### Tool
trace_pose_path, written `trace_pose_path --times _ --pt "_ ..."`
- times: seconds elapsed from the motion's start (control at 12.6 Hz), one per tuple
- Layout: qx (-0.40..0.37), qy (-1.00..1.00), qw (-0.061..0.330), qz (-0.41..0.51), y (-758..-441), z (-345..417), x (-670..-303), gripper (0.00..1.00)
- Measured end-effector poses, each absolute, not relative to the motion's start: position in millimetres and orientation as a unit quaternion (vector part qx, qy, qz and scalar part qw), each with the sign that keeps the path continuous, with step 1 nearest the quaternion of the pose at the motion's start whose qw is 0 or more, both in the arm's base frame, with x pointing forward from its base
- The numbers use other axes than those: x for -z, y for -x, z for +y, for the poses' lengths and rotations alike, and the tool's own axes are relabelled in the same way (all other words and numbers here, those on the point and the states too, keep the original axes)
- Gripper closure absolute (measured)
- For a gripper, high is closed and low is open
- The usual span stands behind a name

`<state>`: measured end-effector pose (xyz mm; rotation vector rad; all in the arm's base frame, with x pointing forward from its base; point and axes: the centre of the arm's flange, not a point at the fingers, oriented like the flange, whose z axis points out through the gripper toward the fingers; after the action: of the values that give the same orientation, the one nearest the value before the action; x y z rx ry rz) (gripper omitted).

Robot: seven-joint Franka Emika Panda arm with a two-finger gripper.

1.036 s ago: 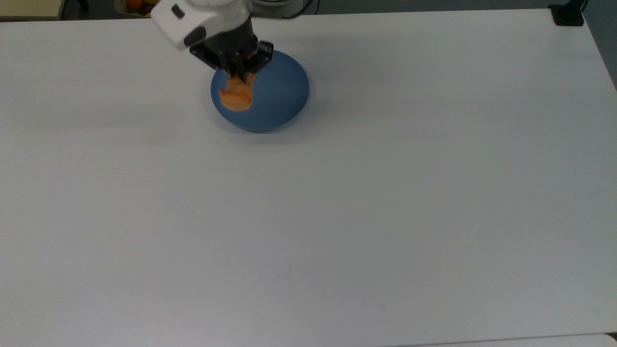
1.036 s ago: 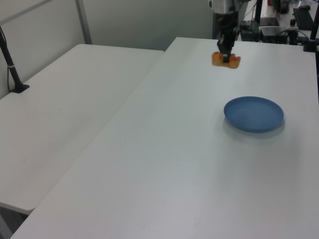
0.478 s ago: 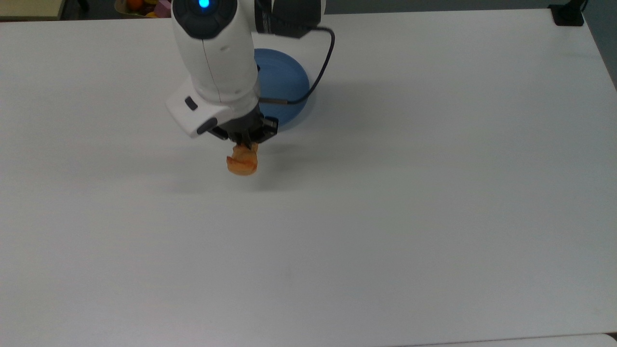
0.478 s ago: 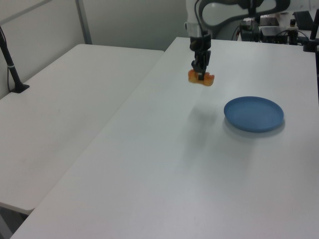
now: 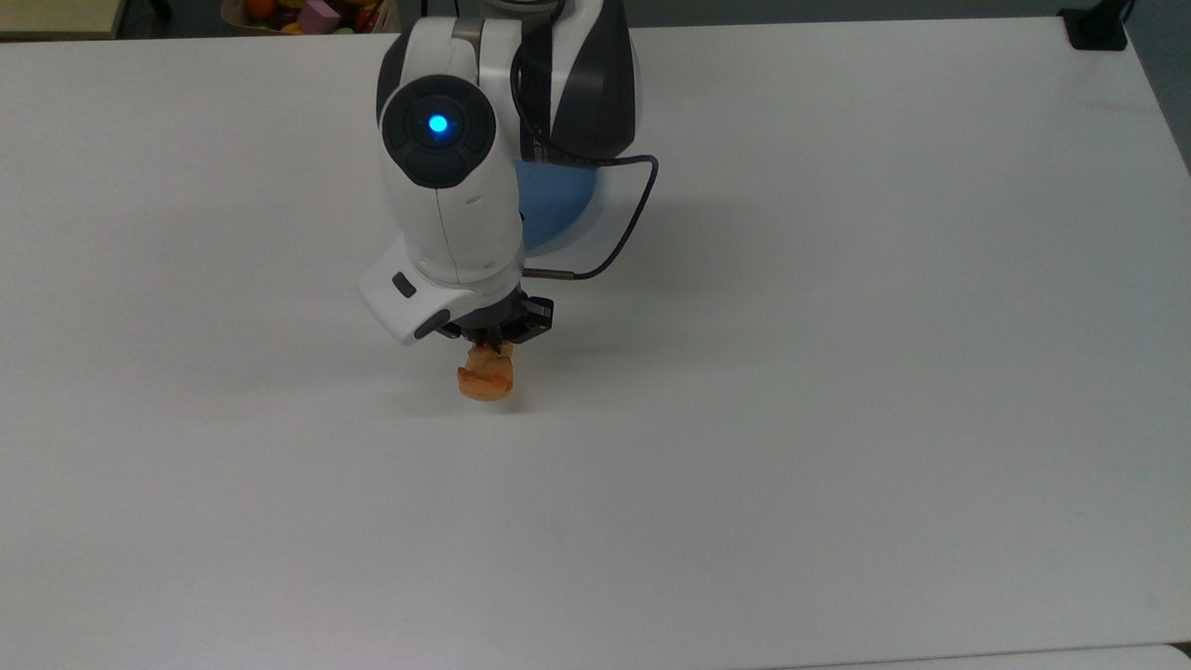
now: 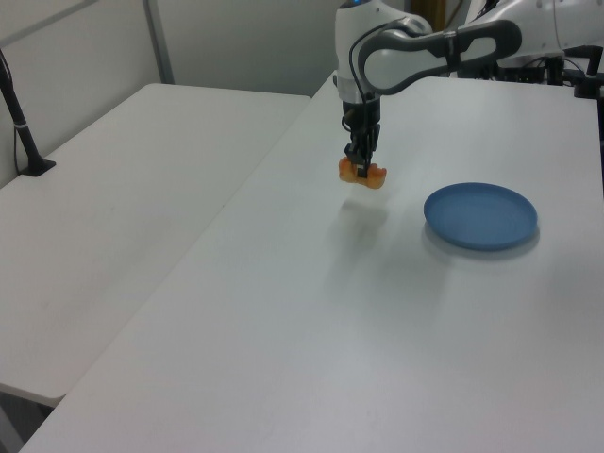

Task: Put the bread on the table
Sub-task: 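Lower the held bread roll onto the bare table surface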

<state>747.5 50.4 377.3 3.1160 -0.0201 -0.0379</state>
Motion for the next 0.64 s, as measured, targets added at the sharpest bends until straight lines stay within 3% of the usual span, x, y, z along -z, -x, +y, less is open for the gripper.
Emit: trace_pose_path --times 0.24,0.4,0.48,0.64 --pt "-0.004 -1.000 0.013 -0.001 -754.3 59.5 -363.3 0.90" --pt "-0.009 -1.000 0.014 -0.001 -757.8 58.4 -350.6 0.85" --pt "-0.006 -1.000 0.015 -0.002 -757.9 57.5 -342.9 0.77" --pt "0.005 -1.000 0.017 -0.002 -755.4 56.2 -321.0 0.48"
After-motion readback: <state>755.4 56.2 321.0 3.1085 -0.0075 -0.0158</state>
